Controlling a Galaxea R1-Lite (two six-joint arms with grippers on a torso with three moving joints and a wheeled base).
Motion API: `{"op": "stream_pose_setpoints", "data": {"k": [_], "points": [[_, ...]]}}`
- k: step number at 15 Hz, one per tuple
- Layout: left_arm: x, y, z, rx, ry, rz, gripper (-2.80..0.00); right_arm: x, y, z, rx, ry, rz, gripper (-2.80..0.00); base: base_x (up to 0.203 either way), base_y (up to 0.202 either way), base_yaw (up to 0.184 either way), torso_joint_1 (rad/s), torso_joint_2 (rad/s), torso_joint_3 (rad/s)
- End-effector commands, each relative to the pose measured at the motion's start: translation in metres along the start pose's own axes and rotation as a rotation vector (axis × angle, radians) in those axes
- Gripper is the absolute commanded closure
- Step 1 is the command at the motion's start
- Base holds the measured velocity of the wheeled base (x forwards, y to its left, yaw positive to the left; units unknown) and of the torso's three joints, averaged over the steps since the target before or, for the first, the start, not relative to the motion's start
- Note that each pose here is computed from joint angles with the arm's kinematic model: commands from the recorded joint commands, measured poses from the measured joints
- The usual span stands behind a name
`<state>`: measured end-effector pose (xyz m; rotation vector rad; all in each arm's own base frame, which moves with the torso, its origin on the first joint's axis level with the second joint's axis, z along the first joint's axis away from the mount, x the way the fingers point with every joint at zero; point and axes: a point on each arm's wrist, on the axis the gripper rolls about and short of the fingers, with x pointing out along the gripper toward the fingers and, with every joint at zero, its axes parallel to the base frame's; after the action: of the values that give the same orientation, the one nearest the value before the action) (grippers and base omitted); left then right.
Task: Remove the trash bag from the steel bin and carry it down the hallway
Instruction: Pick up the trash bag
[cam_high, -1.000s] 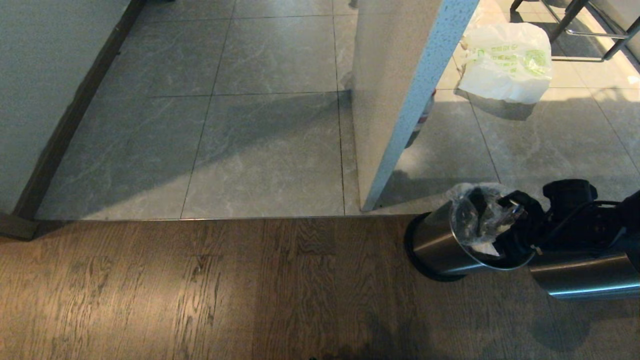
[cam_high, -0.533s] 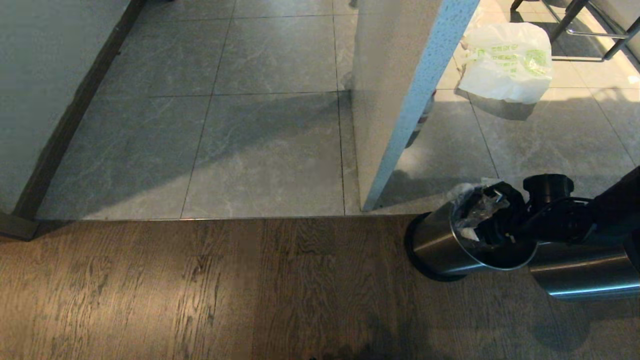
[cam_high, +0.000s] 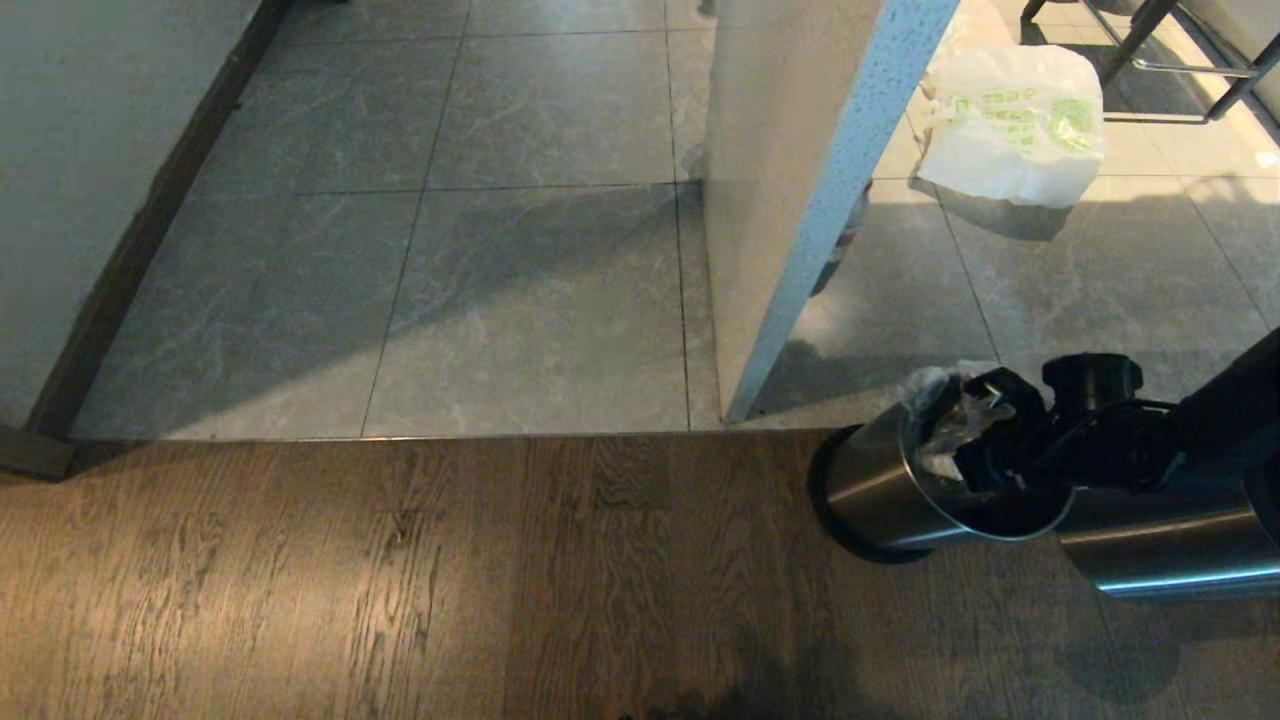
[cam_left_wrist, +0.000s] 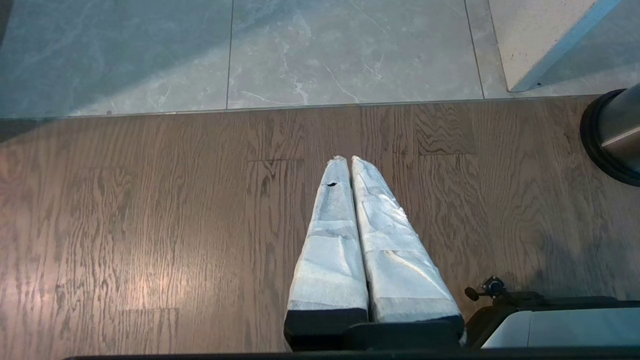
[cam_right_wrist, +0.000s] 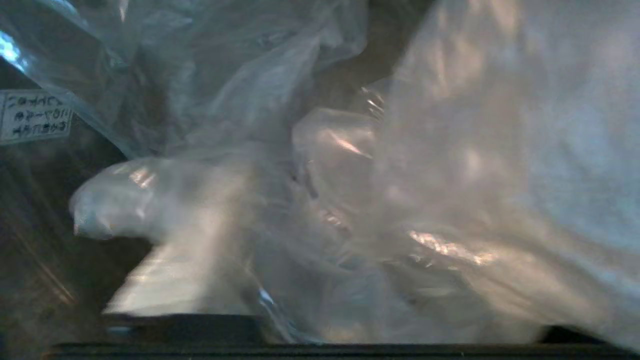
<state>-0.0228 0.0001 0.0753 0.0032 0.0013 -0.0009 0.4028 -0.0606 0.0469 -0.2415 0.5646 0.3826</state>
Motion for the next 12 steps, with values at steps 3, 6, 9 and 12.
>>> {"op": "stream_pose_setpoints", "data": {"k": [3,6,9,12], "points": [[0.000,0.000,0.000,0.000,0.000,0.001,0.00,0.000,0.002,-0.001,-0.002,-0.010,0.000,0.00,0.000,0.000,0.000,0.000,0.00,0.000],[0.000,0.000,0.000,0.000,0.000,0.001,0.00,-0.008,0.005,0.002,0.000,-0.017,-0.002,0.00,0.000,0.000,0.000,0.000,0.00,0.000],[0.000,0.000,0.000,0.000,0.000,0.001,0.00,-0.016,0.008,0.004,0.044,-0.020,-0.003,0.00,0.000,0.000,0.000,0.000,0.00,0.000],[0.000,0.000,0.000,0.000,0.000,0.001,0.00,-0.041,0.010,0.025,0.091,-0.075,-0.028,0.00,0.000,0.000,0.000,0.000,0.00,0.000]]}}
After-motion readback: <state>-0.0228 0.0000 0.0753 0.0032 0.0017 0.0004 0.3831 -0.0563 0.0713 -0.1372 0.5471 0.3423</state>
